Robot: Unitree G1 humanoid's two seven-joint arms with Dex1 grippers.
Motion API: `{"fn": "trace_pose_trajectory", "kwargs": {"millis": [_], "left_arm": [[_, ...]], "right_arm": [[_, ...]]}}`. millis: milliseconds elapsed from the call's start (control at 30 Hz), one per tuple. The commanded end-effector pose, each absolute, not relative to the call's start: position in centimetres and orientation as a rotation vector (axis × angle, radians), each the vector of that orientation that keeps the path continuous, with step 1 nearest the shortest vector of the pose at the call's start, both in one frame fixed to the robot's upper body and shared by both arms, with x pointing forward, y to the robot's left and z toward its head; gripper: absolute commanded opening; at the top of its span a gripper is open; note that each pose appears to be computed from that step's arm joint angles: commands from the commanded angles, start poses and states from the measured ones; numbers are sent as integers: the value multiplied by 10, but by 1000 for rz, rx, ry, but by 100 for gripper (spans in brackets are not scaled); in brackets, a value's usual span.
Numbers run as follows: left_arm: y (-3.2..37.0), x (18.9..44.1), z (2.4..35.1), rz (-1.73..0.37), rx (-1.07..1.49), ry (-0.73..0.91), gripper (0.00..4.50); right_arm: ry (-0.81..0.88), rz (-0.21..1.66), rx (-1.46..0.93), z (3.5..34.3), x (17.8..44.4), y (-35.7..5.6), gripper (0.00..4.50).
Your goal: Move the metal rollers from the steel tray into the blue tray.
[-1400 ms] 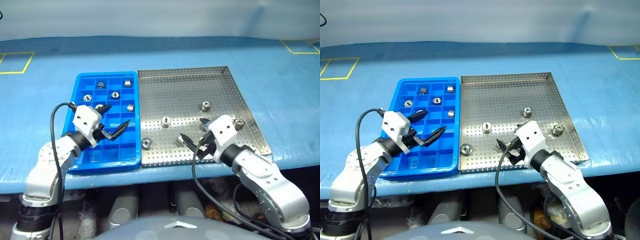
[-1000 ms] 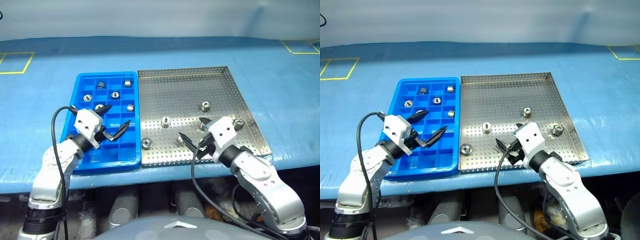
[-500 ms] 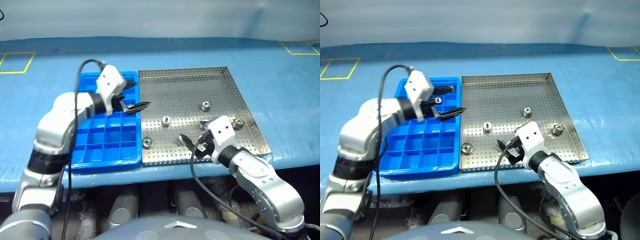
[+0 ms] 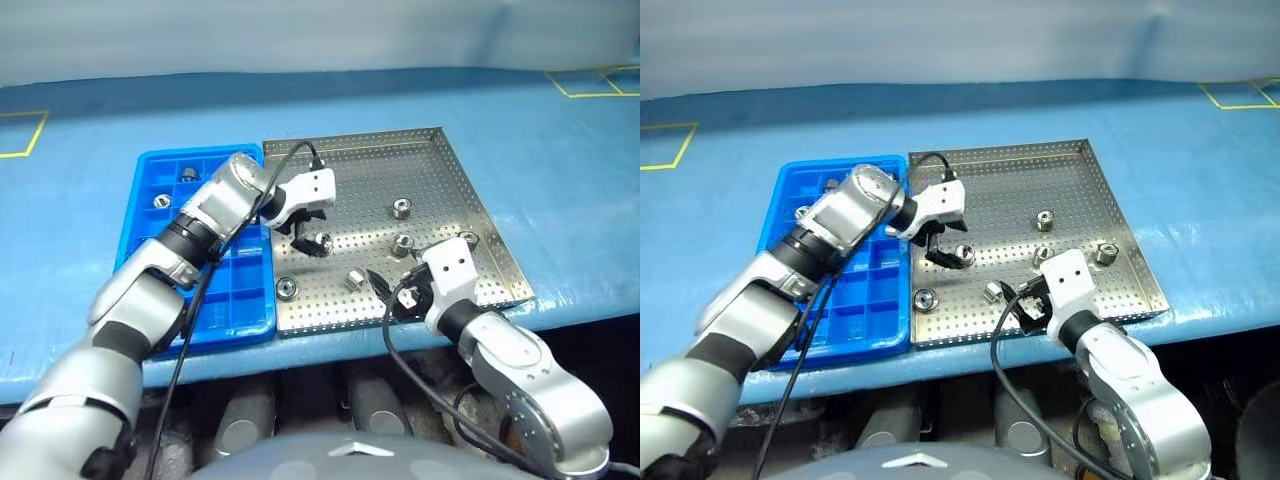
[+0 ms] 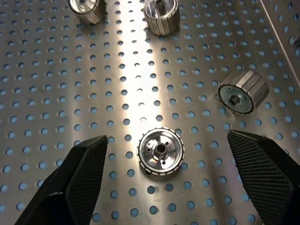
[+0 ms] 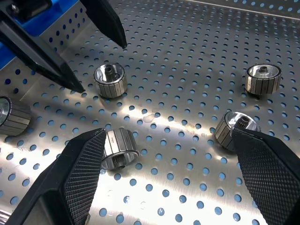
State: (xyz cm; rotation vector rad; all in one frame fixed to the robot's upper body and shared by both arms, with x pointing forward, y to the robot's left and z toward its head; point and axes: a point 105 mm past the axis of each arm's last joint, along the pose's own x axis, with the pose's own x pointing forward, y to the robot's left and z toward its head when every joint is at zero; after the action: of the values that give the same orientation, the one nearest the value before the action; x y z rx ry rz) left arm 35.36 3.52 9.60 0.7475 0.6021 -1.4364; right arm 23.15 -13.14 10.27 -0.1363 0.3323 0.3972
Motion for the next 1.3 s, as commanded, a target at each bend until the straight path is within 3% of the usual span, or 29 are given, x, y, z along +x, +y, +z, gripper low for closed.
{"fn": "trace_pose_trajectory", "kwargs": {"millis": [33, 200, 233, 300, 533, 733, 900, 1167, 1300], "left_arm": [[31, 357, 96, -1456, 816, 584, 447], [27, 360, 81, -1432, 844, 596, 447], [27, 362, 78, -1418, 854, 597, 430], [29, 364, 75, -1402, 869, 605, 387], [43, 370, 86, -1378, 918, 582, 171], [51, 374, 138, -1322, 763, 398, 171], [88, 369, 182, -1094, 587, 199, 171], [192, 337, 176, -552, 520, 190, 171], [224, 324, 166, -360, 544, 237, 171]], "right_arm": [[257, 370, -146, 119, 230, -133, 450], [251, 361, -146, 120, 230, -133, 450], [249, 359, -147, 120, 230, -134, 450], [247, 358, -148, 120, 230, -134, 450], [236, 366, -152, 122, 233, -133, 450], [203, 433, -148, 129, 244, -118, 450], [157, 565, -101, 137, 252, -83, 450], [127, 796, -115, 143, 264, -31, 450], [116, 876, -125, 143, 270, -13, 450]]}}
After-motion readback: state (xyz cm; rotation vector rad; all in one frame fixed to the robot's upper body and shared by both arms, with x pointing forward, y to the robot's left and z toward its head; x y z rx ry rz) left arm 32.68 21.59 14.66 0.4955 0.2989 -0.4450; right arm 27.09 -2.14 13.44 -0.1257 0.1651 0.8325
